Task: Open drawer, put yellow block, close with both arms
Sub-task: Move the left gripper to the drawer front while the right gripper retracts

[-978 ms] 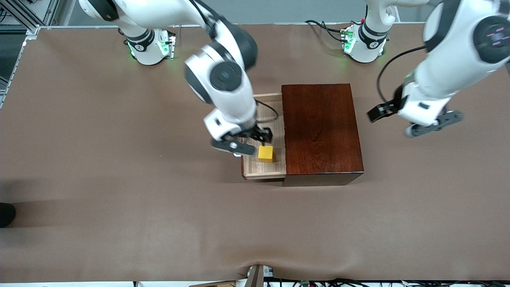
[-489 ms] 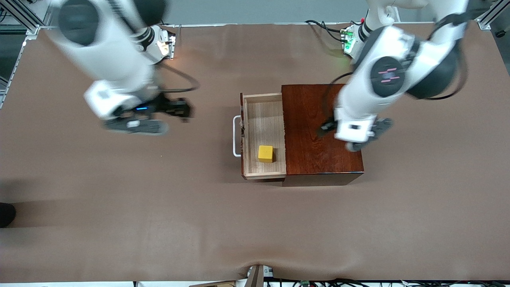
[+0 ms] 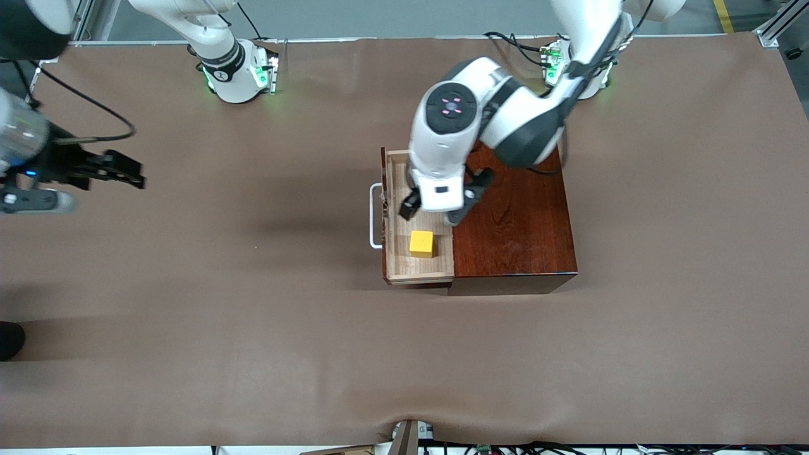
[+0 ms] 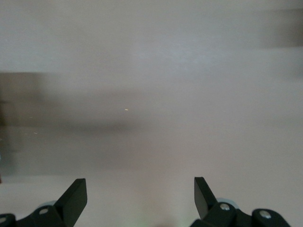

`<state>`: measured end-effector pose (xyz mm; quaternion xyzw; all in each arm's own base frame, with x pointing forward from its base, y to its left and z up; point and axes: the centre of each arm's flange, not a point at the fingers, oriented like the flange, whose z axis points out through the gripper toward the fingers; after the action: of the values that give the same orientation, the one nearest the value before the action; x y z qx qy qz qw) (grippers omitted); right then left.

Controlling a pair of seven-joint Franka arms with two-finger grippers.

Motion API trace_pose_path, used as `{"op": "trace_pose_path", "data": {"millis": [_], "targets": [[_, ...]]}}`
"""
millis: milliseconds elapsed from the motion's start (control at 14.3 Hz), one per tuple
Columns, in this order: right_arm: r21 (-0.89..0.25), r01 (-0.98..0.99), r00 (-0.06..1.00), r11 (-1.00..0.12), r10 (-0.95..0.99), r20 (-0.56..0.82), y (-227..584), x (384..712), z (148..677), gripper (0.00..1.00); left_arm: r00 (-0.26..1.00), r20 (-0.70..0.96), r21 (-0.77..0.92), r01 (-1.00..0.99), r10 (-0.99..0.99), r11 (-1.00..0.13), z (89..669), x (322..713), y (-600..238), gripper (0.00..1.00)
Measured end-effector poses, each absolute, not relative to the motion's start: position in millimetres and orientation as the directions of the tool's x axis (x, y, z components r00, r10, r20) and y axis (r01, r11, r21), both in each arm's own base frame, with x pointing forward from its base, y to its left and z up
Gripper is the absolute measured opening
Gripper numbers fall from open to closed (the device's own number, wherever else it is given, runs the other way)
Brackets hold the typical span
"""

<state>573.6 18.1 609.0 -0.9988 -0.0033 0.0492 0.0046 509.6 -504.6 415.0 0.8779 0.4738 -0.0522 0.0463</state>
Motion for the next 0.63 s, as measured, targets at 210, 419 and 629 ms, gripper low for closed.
{"op": "trace_pose_path", "data": {"millis": [210,419,629], "targets": [[-0.012,0.005,0.996,-1.000,0.006,-0.083,-14.0,566.5,612.9,1.00,0.388,-0.164,0.091,0.921,0.907,-0.378,397.3,500.3,-542.0,1.00],[-0.011,0.003,0.998,-1.000,0.003,-0.070,-27.1,558.8,621.5,1.00,0.145,-0.204,0.109,0.986,0.968,-0.124,381.4,498.6,-565.0,1.00],[-0.011,0.004,0.998,-1.000,0.005,-0.067,-28.3,556.1,623.6,1.00,0.008,-0.194,0.096,0.995,0.981,0.010,351.2,487.1,-583.2,1.00]]}}
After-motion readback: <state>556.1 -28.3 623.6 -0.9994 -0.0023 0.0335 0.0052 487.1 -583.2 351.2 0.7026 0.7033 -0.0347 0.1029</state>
